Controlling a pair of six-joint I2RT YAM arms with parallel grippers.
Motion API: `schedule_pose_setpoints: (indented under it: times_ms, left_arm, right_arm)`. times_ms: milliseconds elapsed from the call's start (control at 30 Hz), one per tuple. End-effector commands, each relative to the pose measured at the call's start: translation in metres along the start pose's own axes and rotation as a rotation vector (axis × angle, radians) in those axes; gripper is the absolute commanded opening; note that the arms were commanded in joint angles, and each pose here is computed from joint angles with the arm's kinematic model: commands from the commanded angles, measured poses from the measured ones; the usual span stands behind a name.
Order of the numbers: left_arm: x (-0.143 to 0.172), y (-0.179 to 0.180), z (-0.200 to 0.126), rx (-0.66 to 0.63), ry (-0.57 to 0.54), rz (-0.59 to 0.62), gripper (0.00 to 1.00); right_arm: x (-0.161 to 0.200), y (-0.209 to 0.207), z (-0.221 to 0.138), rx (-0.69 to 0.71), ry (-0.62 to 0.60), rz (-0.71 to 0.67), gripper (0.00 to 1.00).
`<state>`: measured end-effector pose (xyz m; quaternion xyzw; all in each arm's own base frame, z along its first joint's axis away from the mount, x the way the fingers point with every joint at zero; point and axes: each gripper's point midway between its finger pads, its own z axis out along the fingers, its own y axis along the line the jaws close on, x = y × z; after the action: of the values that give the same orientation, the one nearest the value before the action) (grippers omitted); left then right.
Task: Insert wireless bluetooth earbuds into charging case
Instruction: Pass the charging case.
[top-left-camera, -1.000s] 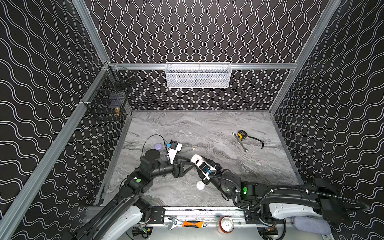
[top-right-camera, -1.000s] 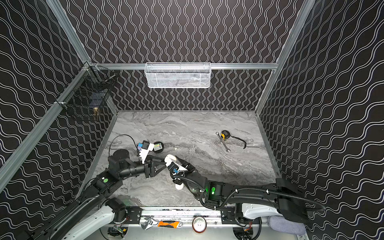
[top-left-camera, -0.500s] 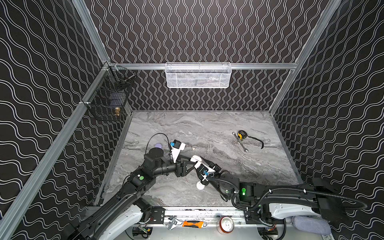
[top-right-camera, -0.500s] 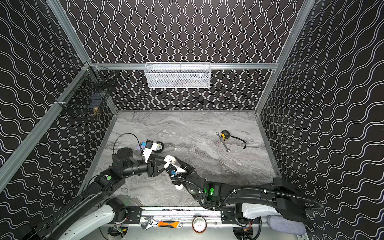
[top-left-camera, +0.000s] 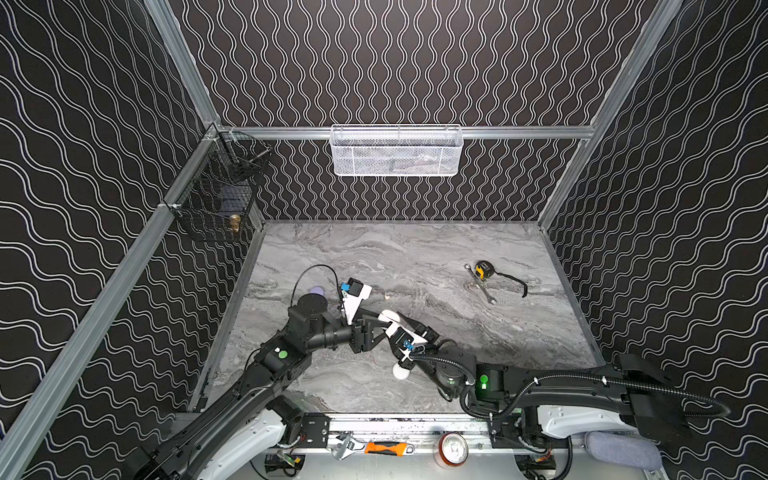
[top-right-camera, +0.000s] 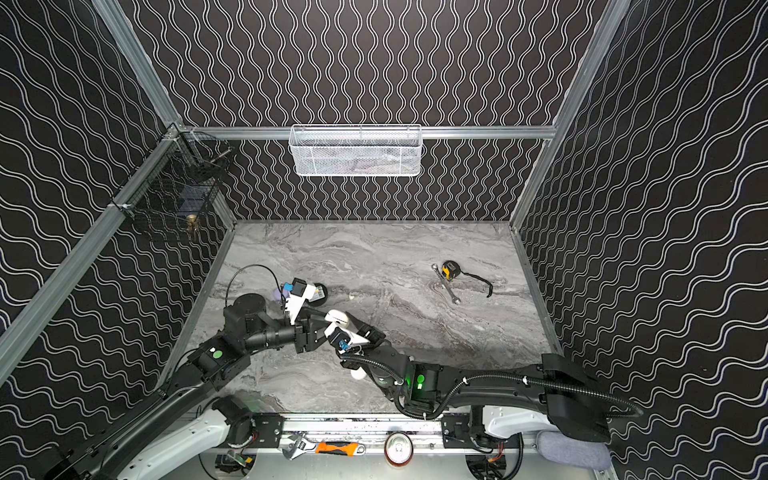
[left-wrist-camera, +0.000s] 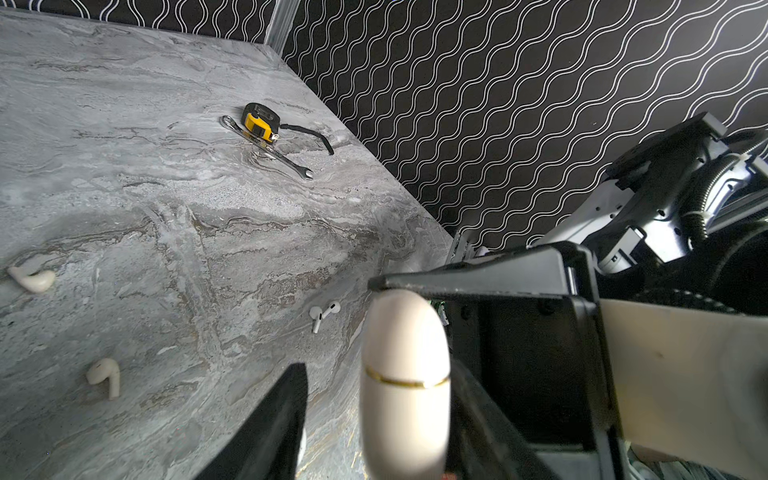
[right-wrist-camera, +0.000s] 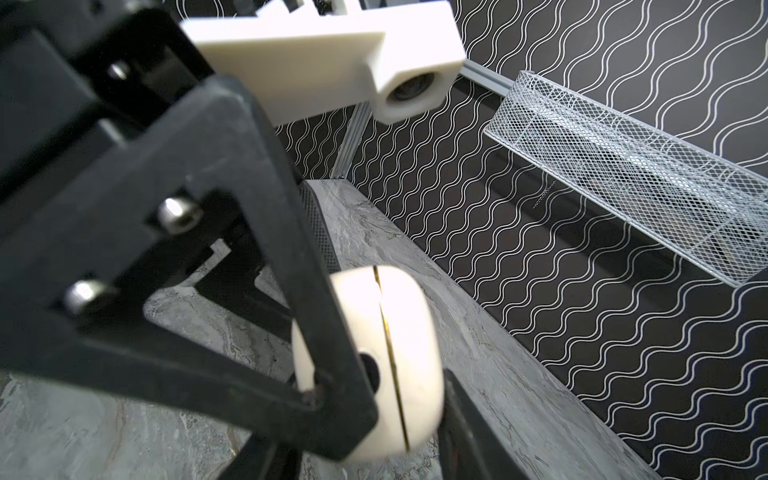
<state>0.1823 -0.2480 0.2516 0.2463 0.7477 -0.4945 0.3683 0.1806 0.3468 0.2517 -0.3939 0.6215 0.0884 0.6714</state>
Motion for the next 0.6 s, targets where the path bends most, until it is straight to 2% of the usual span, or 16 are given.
schedule_pose_setpoints:
  times_ms: [0,167,467,567]
  left_arm:
    - [-0.0024,-0.0074,0.0002,0.038,-0.003,0.018,0.53]
    - [-0.0023,-0.0063,-0.0007,0.031,-0.009,0.020,0.52]
    - [-0.0011,-0.0077,0.0001,0.041,0.000,0.021,0.37]
    - [-0.0015,-0.0078,0.0000,0.042,-0.002,0.021,0.36]
  right_arm:
    - [-0.0145,-0.0051,0.0001,0.018,-0.048,0.023,0.13]
    - [-0.0162,-0.0058,-0.0017,0.012,-0.055,0.027,0.13]
    - [-0.0162,-0.0025,0.0009,0.006,-0.052,0.019,0.12]
    - [-0.0166,-0.0022,0.0006,0.005,-0.056,0.018,0.12]
